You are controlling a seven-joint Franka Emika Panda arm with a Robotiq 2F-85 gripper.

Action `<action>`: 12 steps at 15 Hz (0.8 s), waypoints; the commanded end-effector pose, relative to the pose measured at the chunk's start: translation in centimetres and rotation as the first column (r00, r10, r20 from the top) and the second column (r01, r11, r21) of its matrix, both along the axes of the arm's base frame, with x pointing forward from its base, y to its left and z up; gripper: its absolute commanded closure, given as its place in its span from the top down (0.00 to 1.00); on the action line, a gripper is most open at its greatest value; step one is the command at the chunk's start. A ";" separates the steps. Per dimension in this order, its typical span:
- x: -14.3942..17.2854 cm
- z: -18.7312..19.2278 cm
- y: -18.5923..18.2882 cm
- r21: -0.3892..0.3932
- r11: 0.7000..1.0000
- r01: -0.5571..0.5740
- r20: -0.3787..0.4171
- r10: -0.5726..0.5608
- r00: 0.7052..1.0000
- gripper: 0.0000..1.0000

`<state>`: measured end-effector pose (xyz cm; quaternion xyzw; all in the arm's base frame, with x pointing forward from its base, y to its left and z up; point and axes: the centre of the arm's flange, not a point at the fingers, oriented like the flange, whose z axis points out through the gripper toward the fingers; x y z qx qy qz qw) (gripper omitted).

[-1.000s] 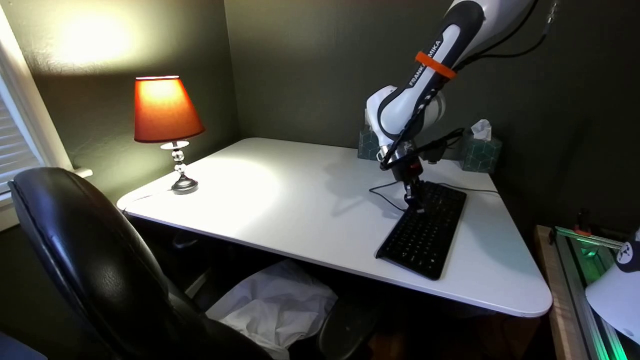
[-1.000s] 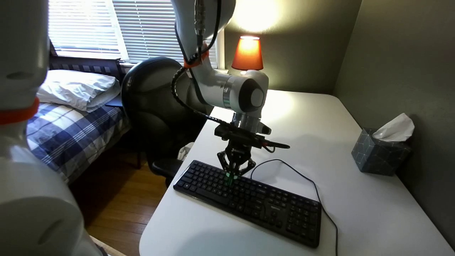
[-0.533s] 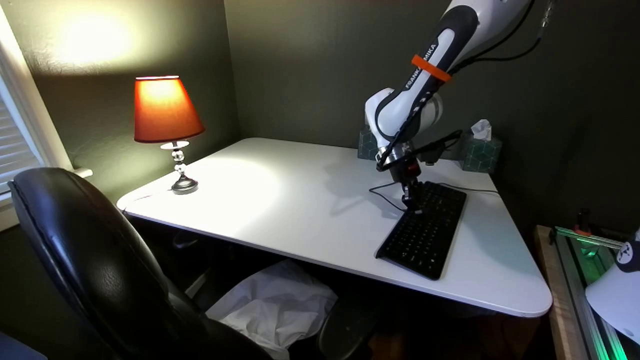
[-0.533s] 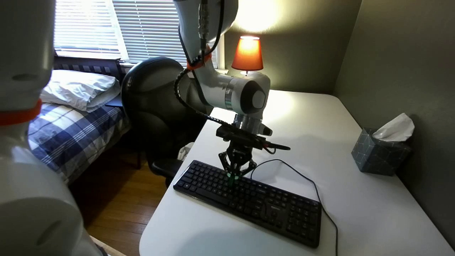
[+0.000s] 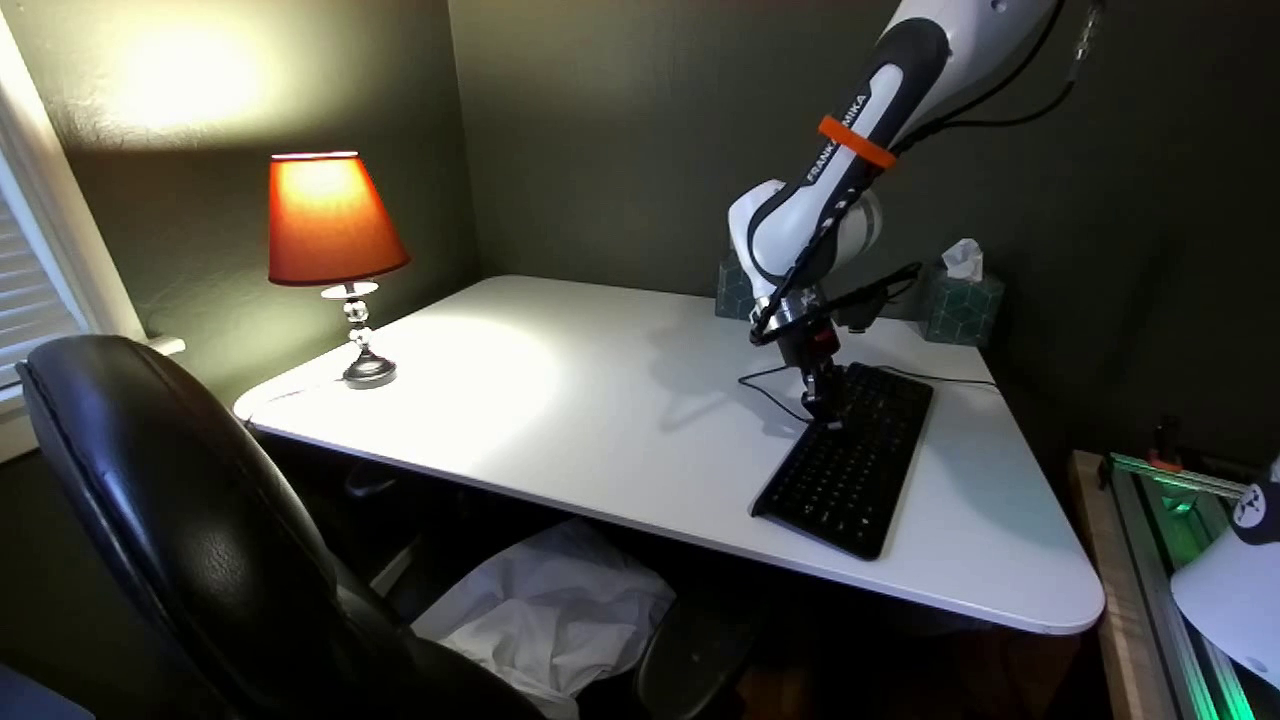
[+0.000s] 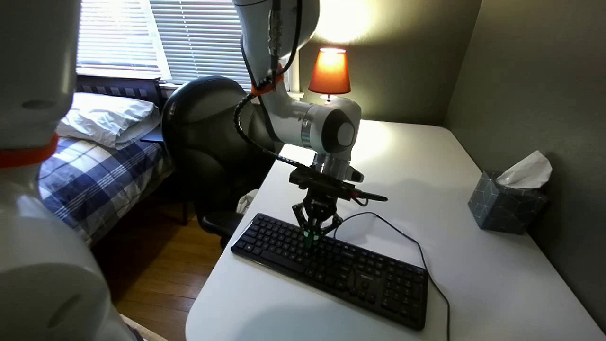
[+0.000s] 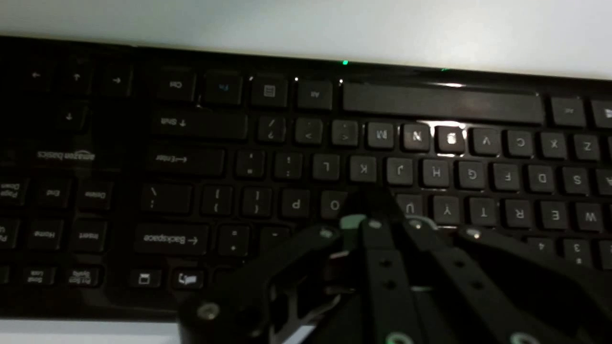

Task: Press the button on the keyboard

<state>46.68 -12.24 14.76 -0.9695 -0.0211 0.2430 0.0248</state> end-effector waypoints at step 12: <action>-0.5 0.4 0.1 0.000 1.000 0.026 0.028 -0.026 0.999 0.00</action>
